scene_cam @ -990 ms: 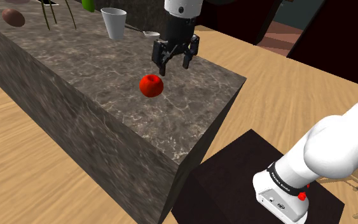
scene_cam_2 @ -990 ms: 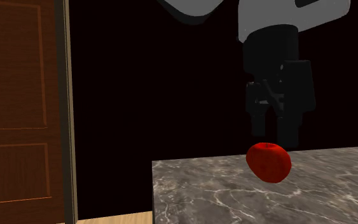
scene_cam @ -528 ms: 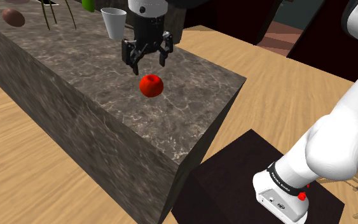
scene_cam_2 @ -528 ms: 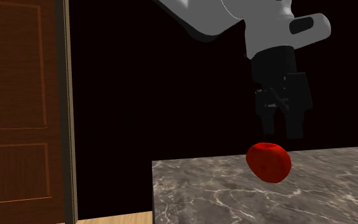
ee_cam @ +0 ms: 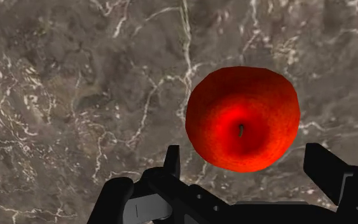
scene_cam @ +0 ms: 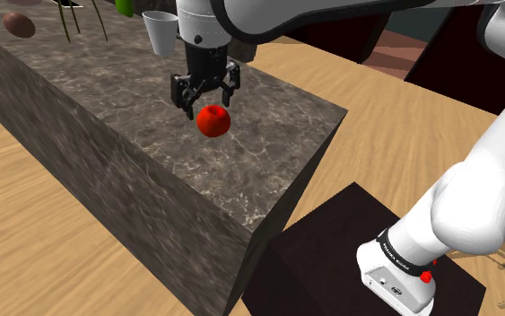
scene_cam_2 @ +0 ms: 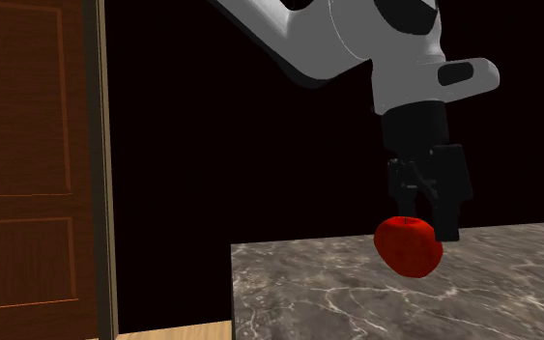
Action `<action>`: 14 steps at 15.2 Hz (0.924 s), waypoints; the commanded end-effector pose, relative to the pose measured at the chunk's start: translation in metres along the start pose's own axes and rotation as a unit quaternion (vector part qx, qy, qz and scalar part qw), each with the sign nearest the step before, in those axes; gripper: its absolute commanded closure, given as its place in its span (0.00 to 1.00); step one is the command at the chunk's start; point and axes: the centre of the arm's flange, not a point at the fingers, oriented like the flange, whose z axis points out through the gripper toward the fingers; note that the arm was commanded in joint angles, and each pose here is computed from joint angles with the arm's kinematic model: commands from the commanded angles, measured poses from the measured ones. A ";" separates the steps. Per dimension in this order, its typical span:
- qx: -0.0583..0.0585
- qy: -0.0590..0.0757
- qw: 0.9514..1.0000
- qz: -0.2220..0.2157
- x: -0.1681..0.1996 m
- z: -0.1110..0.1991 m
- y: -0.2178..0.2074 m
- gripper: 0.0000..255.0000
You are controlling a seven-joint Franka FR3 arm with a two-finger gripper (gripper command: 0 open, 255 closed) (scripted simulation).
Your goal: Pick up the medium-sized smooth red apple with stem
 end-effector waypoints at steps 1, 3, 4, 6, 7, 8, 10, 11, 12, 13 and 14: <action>0.000 0.000 1.000 0.000 0.000 0.002 0.000 1.00; 0.000 0.000 1.000 0.000 0.000 0.001 -0.001 1.00; 0.000 0.000 1.000 0.000 0.000 0.001 -0.001 1.00; 0.000 0.000 1.000 0.000 0.000 0.002 -0.001 1.00; 0.000 0.000 1.000 0.000 0.000 0.001 -0.001 1.00; 0.000 0.000 1.000 0.000 0.000 0.001 -0.001 1.00; 0.000 0.000 1.000 0.000 0.000 0.002 -0.001 1.00; 0.000 0.000 1.000 0.000 0.000 -0.003 0.000 1.00; 0.000 0.000 1.000 0.000 0.001 -0.009 0.001 1.00; 0.000 0.000 1.000 0.000 0.001 -0.014 0.002 1.00; 0.000 0.000 1.000 0.000 0.002 -0.019 0.002 1.00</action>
